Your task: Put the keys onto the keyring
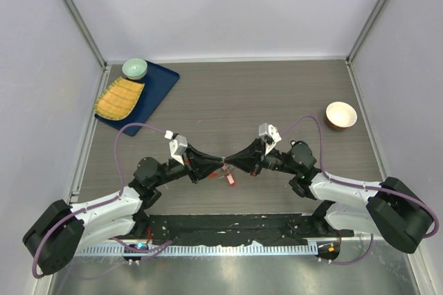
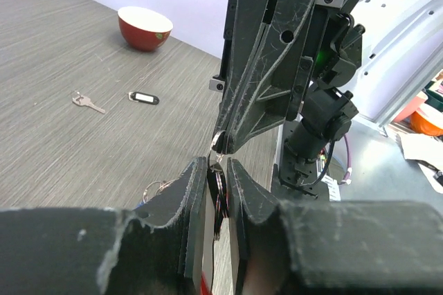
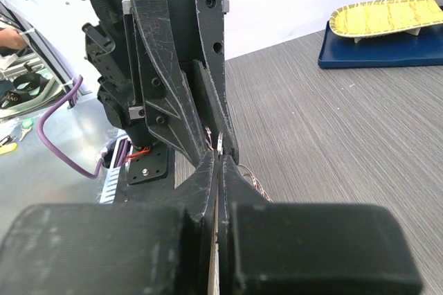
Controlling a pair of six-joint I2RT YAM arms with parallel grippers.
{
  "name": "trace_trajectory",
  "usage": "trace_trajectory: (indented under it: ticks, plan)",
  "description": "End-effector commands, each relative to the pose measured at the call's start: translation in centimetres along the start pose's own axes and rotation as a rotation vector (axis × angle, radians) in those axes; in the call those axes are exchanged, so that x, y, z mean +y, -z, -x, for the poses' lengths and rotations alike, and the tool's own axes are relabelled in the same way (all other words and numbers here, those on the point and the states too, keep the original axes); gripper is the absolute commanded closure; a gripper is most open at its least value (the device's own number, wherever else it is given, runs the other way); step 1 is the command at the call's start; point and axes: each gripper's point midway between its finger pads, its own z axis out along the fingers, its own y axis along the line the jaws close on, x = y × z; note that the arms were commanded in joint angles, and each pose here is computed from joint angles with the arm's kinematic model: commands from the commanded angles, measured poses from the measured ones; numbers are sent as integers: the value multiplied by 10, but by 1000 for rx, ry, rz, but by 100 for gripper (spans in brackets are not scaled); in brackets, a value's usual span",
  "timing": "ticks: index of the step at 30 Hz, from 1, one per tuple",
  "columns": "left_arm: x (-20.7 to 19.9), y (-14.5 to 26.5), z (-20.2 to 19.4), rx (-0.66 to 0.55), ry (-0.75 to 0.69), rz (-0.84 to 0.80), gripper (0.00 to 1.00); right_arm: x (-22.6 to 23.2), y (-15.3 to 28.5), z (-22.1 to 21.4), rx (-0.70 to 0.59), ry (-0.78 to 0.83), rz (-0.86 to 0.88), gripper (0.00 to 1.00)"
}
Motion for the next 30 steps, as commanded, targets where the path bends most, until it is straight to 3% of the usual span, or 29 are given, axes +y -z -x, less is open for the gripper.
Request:
trace_trajectory:
  ticks: [1,6,15,22,24,30]
  plan:
    - [-13,-6,31,-90,-59,-63,79,8,-4,18,-59,46,48,99]
    - [-14,-7,30,-88,-61,-74,81,9,-5,16,-54,43,58,99]
    - [-15,-6,33,-106,-77,-75,100,6,-4,0,-17,11,56,99]
    - [-13,-4,29,-102,-101,-66,100,1,0,-10,7,-19,22,99]
    - [-7,-4,23,-67,-133,-46,100,-3,2,-15,29,-39,-7,95]
    - [9,0,0,75,-232,5,100,-15,8,-18,139,-42,-112,69]
